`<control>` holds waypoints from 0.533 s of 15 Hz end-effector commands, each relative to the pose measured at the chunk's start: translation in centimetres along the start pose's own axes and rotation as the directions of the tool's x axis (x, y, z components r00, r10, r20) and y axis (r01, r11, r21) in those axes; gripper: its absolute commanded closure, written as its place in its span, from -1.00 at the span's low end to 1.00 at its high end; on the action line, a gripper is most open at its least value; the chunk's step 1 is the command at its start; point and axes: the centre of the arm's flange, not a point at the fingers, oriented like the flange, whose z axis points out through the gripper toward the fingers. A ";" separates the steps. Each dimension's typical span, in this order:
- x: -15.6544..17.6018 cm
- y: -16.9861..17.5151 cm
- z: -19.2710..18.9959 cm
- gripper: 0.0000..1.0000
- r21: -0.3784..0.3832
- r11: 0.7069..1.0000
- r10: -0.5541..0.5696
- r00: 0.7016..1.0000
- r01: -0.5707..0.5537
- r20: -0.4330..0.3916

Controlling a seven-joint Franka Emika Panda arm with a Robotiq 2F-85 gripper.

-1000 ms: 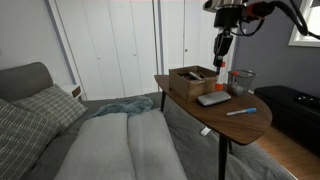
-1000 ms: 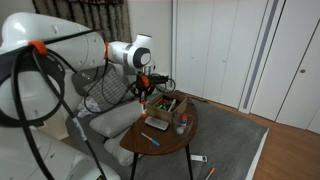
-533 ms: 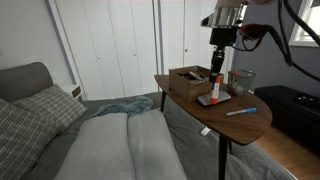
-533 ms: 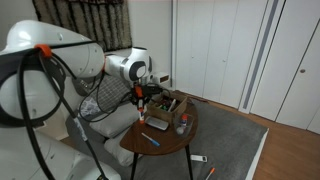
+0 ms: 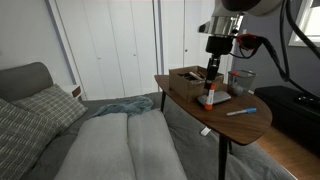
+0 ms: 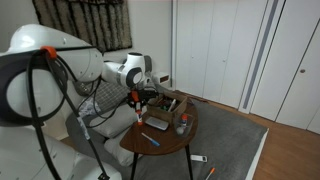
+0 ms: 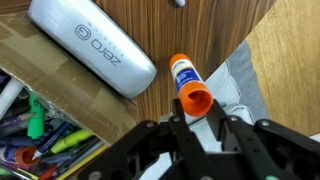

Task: Pick up the orange and white glue stick and put it on the table facing up side down

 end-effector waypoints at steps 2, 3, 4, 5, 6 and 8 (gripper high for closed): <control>-0.7 -0.4 1.5 0.85 0.011 1.000 0.023 0.999 -0.023 -0.046; -0.8 -0.3 1.8 0.85 0.016 1.000 0.028 0.998 -0.027 -0.053; -0.9 -0.3 1.9 0.26 0.019 0.999 0.031 0.998 -0.030 -0.058; -1.1 -0.3 2.0 -0.11 0.018 0.999 0.036 0.997 -0.035 -0.063; -1.2 -0.3 1.8 -0.24 0.013 0.999 0.039 0.997 -0.038 -0.067; -1.8 -0.3 0.9 -0.49 -0.010 0.999 0.044 0.996 -0.045 -0.071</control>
